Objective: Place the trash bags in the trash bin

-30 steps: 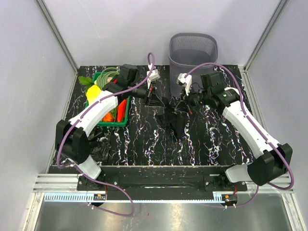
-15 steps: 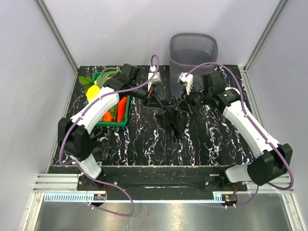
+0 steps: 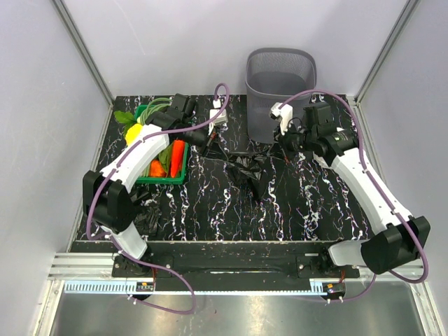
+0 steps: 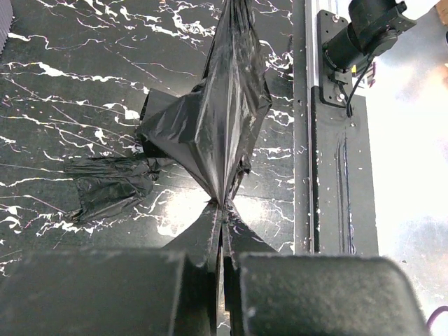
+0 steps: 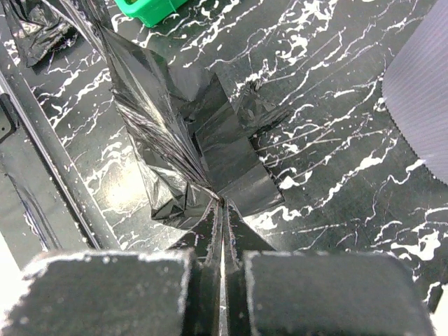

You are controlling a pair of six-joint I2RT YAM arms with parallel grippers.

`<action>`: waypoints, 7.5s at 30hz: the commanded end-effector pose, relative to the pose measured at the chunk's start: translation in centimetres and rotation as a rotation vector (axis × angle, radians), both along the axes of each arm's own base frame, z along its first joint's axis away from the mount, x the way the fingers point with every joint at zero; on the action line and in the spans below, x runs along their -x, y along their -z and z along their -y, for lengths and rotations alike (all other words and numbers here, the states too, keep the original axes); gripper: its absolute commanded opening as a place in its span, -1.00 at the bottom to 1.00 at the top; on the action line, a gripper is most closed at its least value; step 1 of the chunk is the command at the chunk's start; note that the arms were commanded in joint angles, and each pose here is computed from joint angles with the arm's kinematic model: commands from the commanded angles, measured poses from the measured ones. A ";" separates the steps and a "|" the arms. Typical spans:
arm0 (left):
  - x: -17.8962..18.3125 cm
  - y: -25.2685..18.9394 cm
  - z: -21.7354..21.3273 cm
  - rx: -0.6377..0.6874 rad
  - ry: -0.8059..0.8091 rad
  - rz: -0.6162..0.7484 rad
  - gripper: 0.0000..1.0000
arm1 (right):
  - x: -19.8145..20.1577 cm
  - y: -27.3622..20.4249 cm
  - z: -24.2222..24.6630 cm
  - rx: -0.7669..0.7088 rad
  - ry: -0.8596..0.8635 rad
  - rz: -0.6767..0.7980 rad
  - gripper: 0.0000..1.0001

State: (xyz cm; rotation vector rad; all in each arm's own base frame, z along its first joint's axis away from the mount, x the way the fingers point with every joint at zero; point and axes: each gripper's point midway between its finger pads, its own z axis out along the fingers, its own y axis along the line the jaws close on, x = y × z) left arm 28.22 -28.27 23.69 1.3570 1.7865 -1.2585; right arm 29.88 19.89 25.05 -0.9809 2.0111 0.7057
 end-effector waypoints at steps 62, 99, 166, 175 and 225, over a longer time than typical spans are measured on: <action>-2.9 -8.3 -1.5 0.137 -0.140 0.189 -1.00 | 0.5 -2.7 -8.2 -0.059 -0.240 0.002 0.32; -5.4 -11.0 -5.3 0.116 -0.276 0.282 -1.00 | 0.4 -1.3 -0.6 0.276 -0.041 0.181 -1.00; 4.1 -10.7 0.7 0.016 0.152 0.364 -1.00 | -9.5 -11.2 -0.1 -0.020 0.077 0.249 0.28; 5.0 -7.1 2.8 -0.250 0.215 0.425 -1.00 | -8.7 -10.8 0.6 0.027 0.073 0.220 0.29; 15.9 13.7 2.6 -0.525 0.415 0.153 -1.00 | -0.5 9.8 1.2 0.046 0.040 -0.533 0.32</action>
